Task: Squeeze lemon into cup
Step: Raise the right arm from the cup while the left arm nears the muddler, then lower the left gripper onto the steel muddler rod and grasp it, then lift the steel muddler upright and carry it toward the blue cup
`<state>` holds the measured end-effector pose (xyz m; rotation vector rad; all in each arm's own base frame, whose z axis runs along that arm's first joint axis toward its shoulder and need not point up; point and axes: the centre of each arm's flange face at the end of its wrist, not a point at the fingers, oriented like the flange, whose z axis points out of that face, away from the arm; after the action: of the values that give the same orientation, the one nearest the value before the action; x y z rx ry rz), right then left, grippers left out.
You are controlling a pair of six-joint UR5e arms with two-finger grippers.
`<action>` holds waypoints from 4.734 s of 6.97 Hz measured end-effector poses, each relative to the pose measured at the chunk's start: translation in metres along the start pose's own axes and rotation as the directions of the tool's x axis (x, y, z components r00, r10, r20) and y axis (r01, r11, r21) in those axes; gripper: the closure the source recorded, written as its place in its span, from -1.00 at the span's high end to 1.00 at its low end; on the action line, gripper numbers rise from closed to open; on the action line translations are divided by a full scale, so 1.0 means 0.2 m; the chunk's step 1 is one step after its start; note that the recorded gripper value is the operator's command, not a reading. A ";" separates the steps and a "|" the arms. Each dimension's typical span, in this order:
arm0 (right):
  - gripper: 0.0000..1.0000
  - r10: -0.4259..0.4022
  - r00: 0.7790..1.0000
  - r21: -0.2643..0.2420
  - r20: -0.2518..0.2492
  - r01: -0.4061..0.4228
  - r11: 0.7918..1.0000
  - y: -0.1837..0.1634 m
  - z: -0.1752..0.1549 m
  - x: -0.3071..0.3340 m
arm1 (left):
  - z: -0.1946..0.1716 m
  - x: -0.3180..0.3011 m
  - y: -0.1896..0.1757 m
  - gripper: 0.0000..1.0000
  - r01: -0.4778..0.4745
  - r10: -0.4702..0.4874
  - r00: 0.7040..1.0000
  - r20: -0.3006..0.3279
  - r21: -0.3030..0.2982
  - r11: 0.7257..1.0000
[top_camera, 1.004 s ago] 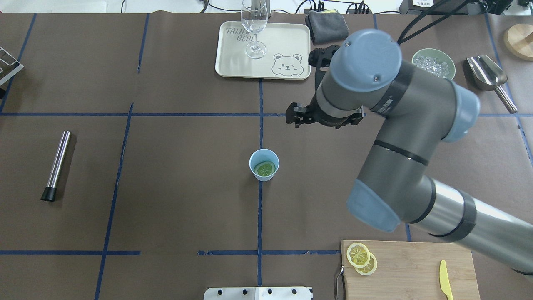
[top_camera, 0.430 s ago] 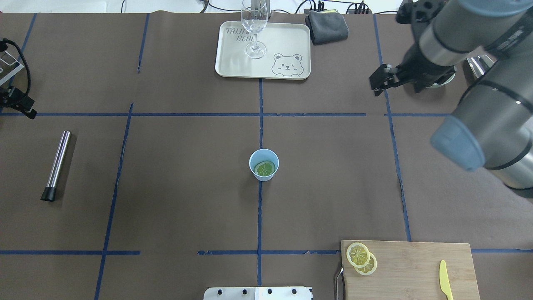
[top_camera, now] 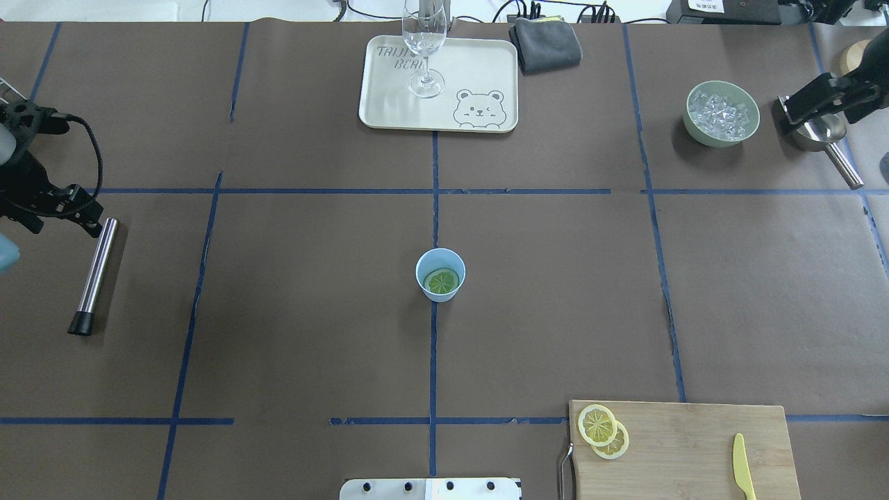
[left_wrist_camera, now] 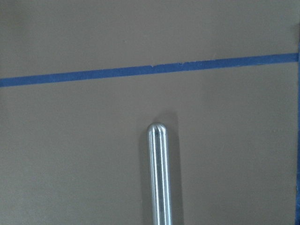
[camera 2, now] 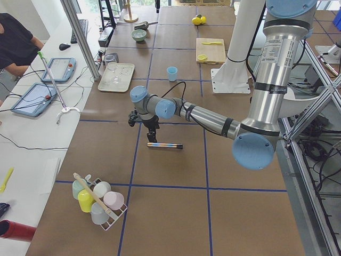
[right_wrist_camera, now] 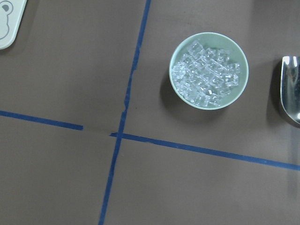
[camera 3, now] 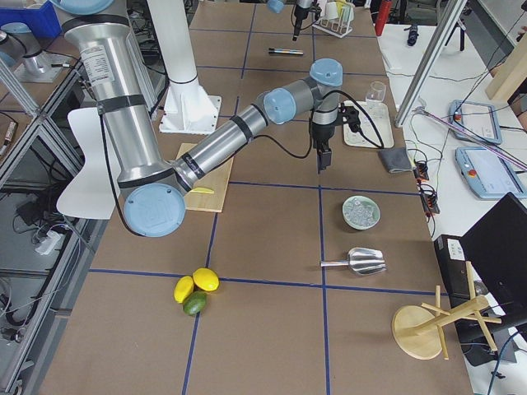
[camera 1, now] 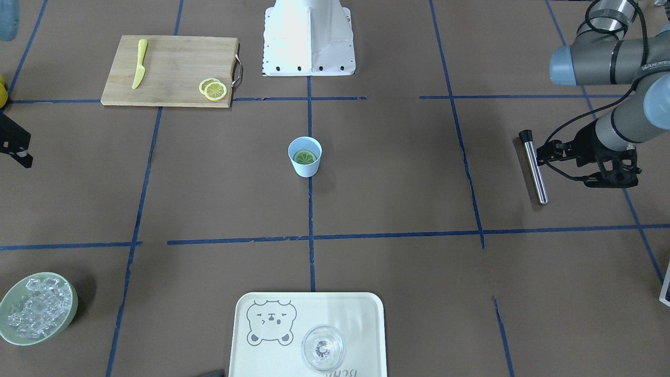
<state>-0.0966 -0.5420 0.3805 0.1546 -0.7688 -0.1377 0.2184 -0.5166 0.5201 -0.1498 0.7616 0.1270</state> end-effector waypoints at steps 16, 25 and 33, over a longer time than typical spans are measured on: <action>1.00 -0.004 0.999 -0.069 0.036 0.006 0.998 0.02 0.11 0.50 | 0.41 -0.03 -0.14 0.36 -0.029 0.030 0.999 0.012 -0.059 0.998; 1.00 -0.004 1.000 -0.057 0.029 0.005 0.998 0.02 0.08 0.51 | -0.03 0.03 -0.15 -1.00 -0.060 0.062 0.998 -0.018 0.094 0.994; 1.00 -0.005 0.998 -0.050 -0.066 0.002 0.999 0.09 0.07 0.56 | -0.82 1.47 0.17 -1.00 -0.144 0.139 0.988 0.065 0.712 0.687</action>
<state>-0.0248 -0.5460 0.4695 0.1127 -0.6988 -0.1542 0.3123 -0.4949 0.1954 0.6686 0.7683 -0.0330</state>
